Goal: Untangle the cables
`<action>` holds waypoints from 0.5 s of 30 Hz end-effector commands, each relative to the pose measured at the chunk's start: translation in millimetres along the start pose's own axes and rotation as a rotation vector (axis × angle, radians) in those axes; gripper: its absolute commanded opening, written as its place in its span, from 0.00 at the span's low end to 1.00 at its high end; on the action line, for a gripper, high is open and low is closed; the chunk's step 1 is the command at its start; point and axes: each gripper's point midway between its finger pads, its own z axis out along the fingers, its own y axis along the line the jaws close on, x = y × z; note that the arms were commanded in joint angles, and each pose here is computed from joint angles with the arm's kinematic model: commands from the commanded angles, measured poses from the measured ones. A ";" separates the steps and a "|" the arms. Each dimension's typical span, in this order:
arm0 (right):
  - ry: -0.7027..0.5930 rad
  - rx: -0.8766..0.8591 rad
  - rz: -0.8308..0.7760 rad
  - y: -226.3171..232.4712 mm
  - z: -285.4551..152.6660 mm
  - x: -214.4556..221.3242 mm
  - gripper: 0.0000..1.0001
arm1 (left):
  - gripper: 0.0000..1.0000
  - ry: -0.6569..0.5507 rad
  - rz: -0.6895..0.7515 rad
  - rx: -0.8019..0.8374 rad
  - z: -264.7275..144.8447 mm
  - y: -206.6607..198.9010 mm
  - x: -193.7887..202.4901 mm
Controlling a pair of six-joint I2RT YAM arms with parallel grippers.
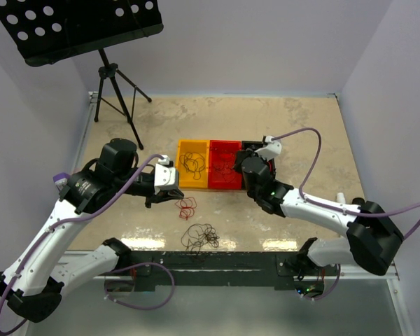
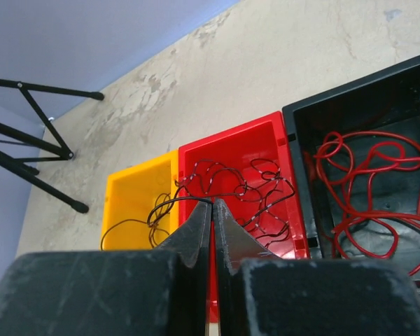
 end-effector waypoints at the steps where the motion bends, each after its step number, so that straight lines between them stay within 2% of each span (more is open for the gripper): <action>1: -0.046 0.052 0.027 -10.6 -1.9 -13.1 0.00 | 0.08 -0.037 0.048 -0.006 -2.6 1.7 -13.1; 15: 0.017 0.116 -0.082 -10.2 15.5 8.4 0.00 | 0.08 -0.041 0.046 -0.007 -2.7 2.8 -15.7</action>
